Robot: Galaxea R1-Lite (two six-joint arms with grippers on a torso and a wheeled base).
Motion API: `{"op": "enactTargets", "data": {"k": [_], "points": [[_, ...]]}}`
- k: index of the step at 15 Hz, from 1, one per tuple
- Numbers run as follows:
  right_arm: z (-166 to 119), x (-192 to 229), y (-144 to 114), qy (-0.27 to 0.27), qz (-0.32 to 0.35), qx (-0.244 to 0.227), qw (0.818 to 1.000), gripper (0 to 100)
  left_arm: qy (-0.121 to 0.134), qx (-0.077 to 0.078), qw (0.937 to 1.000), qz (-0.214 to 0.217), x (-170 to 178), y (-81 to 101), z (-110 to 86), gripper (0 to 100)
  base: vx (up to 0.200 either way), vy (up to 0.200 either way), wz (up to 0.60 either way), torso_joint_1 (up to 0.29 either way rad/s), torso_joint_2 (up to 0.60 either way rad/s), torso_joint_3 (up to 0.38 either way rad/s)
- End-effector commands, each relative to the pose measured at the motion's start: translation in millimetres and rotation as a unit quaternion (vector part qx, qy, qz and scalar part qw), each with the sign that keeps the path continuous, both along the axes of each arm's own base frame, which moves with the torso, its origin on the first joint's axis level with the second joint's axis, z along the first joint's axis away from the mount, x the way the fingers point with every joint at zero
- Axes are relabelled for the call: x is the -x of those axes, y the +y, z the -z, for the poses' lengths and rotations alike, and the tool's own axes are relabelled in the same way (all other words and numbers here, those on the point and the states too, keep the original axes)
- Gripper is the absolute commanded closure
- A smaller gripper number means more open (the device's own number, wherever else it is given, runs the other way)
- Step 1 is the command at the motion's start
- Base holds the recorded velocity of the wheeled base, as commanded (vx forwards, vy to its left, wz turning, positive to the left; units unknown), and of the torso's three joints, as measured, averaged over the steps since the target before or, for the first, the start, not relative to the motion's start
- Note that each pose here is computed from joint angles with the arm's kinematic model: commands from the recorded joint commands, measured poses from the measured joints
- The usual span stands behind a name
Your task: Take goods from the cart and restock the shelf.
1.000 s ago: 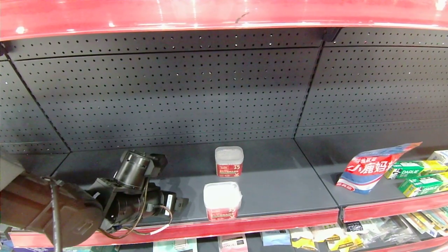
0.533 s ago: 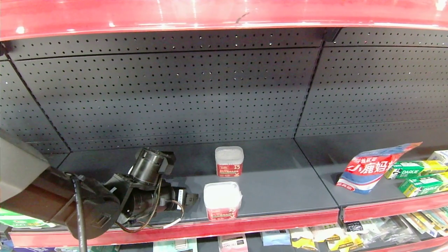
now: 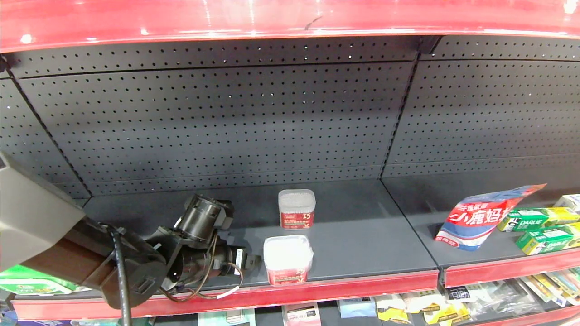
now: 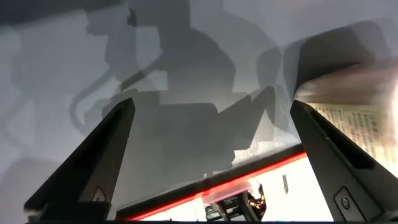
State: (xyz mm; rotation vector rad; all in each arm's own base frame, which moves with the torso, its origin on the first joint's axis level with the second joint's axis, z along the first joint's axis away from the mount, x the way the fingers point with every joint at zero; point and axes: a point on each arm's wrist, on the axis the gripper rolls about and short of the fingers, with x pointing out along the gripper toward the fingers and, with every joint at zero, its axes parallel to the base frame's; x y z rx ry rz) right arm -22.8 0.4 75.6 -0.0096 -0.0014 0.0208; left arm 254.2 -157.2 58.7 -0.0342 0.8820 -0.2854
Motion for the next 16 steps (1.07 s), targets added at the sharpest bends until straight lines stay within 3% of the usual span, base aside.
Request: {"op": "enactTargets", "data": {"k": [1,16], "points": [[0,0,0,0.001,0.0,0.0,1.0,0,-0.003,0.002,1.0,0.001,-4,-3.6,-0.1,0,0.0,0.0,0.0,0.0,0.0,0.0],[0,0,0,0.001,0.0,0.001,1.0,0,-0.009,0.007,0.9998,0.015,-10,-17.2,0.7,0,0.0,0.0,0.0,0.0,0.0,0.0]]}}
